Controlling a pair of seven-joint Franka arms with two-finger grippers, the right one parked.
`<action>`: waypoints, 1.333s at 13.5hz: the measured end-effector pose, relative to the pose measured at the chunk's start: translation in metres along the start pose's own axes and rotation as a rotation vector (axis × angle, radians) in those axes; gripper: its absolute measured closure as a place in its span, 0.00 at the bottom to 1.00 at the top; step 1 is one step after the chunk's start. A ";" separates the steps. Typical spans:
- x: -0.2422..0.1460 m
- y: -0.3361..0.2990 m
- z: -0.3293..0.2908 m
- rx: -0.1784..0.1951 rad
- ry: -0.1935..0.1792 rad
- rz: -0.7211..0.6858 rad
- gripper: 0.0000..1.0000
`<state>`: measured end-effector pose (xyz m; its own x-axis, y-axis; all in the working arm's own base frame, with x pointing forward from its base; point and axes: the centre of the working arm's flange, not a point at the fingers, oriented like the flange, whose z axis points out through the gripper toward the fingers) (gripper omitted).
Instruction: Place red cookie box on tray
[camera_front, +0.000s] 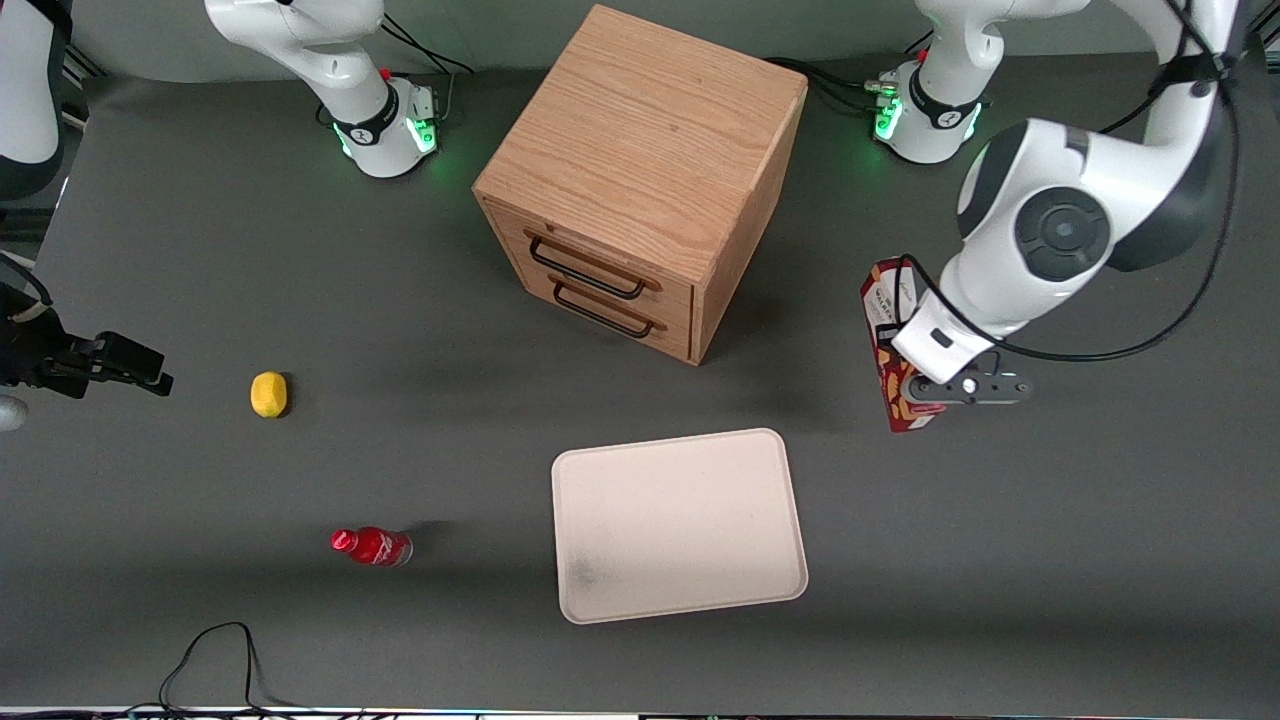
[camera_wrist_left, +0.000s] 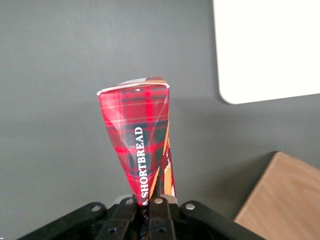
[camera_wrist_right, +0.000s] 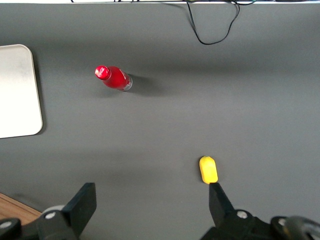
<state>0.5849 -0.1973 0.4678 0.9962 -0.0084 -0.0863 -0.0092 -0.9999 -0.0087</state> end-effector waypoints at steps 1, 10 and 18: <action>0.013 0.005 -0.021 -0.015 0.001 0.004 0.96; 0.127 0.084 0.013 -0.200 0.135 0.015 0.96; 0.163 0.115 0.177 -0.091 0.168 -0.038 0.96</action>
<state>0.7305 -0.3125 0.2762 0.9961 0.0356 0.0802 0.0290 -0.9962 0.0817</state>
